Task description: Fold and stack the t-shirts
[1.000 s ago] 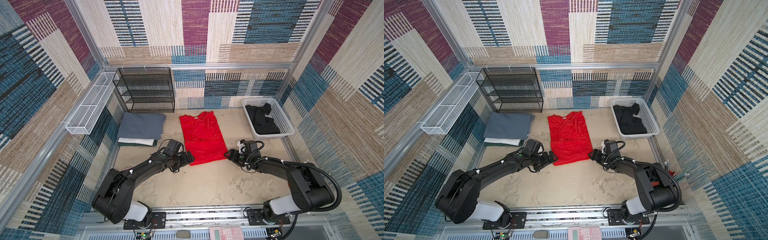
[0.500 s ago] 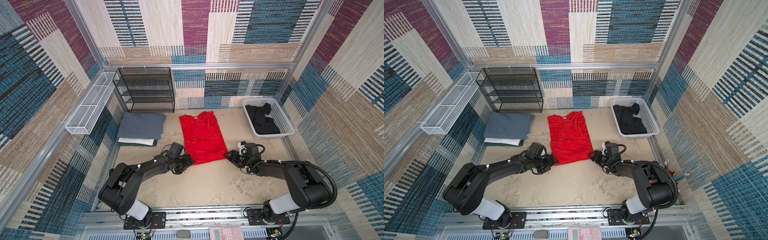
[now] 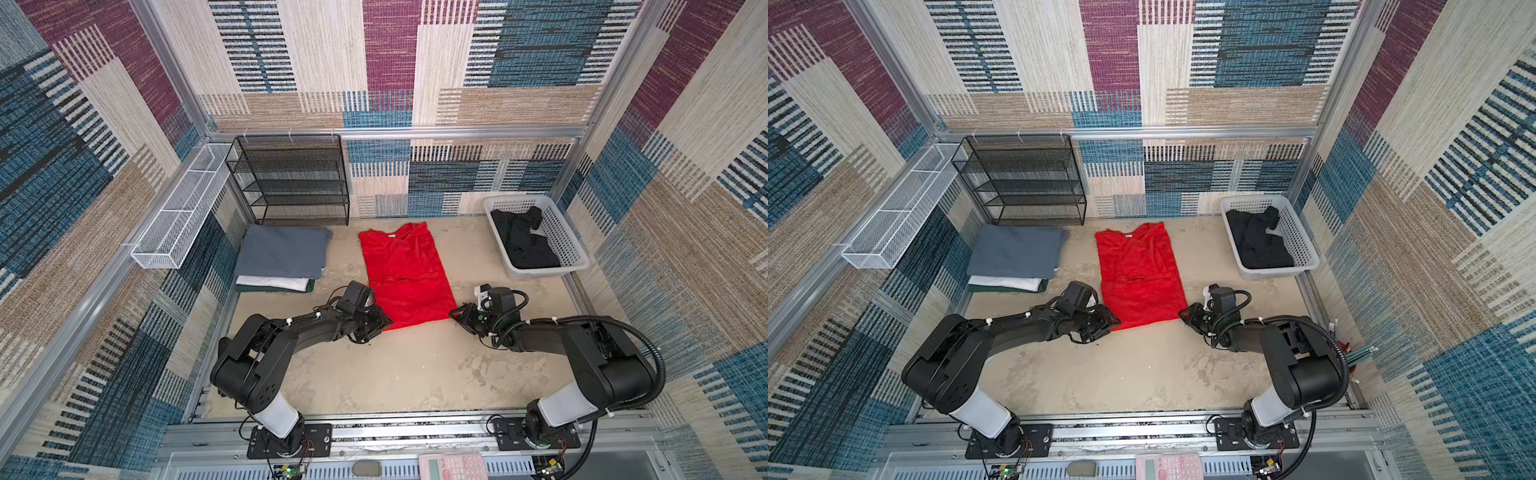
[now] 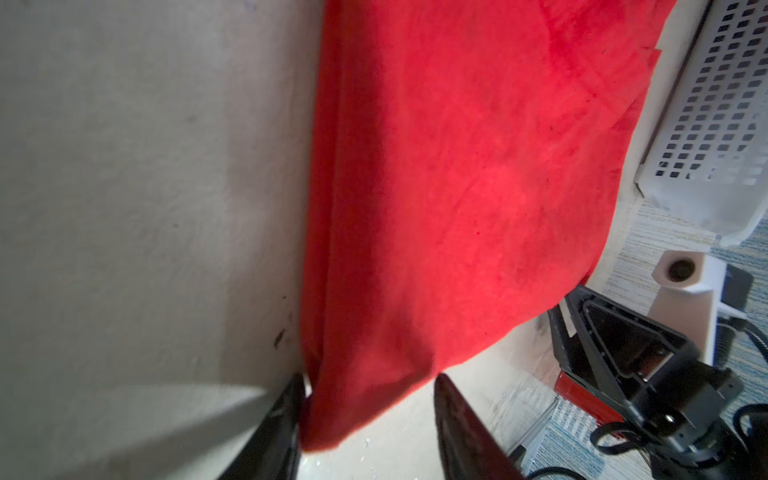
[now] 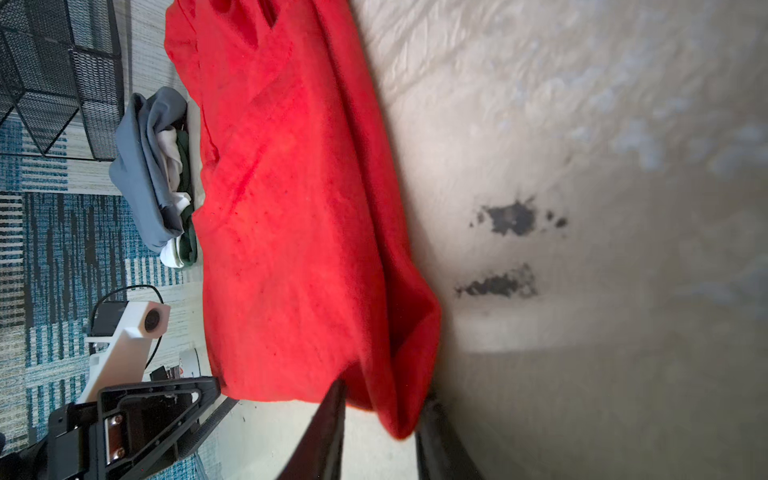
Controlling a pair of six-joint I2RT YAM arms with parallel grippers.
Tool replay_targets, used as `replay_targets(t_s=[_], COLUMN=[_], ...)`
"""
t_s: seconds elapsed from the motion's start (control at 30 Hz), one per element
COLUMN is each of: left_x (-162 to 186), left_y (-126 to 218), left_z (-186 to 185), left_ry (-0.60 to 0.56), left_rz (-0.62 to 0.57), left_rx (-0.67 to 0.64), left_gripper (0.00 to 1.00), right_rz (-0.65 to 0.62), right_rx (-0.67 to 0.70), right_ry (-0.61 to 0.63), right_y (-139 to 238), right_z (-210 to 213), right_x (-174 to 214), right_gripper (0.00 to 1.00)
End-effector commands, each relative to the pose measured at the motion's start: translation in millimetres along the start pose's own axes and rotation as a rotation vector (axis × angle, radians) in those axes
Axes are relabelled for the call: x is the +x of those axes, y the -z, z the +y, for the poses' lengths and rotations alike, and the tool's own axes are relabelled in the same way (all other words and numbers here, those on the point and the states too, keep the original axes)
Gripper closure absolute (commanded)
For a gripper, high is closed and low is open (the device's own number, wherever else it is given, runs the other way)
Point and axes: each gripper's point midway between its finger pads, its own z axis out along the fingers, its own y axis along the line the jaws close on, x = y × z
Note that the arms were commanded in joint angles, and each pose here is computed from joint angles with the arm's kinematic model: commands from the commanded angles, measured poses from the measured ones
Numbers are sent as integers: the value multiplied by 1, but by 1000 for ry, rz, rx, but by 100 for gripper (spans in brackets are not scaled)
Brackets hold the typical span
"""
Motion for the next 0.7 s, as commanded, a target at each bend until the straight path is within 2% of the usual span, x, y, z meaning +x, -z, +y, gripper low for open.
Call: replay_targets(t_s=[0.0, 0.07, 0.3, 0.43, 0.53, 0.67], left_x=[0, -2, -6, -9, -10, -12], left_y=[-2, -3, -2, 1, 2, 3], left_z=[14, 15, 16, 19, 21, 18], left_ry=[-2, -7, -15, -12, -15, -32], left_rz=[9, 14, 14, 11, 10, 10], left_rx=[-72, -84, -101, -116, -126, -131], left_gripper=[53, 57, 64, 84, 88, 99], right_rz=[-3, -7, -16, -20, -21, -13], right_rx=[3, 6, 9, 14, 16, -1], right_ry=[-1, 0, 2, 13, 18, 14], right_y=[-2, -2, -2, -1, -1, -1], right_z=[0, 0, 0, 1, 1, 4], right_x=[-2, -4, -7, -8, -9, -8], right_gripper=[76, 80, 86, 95, 100, 100])
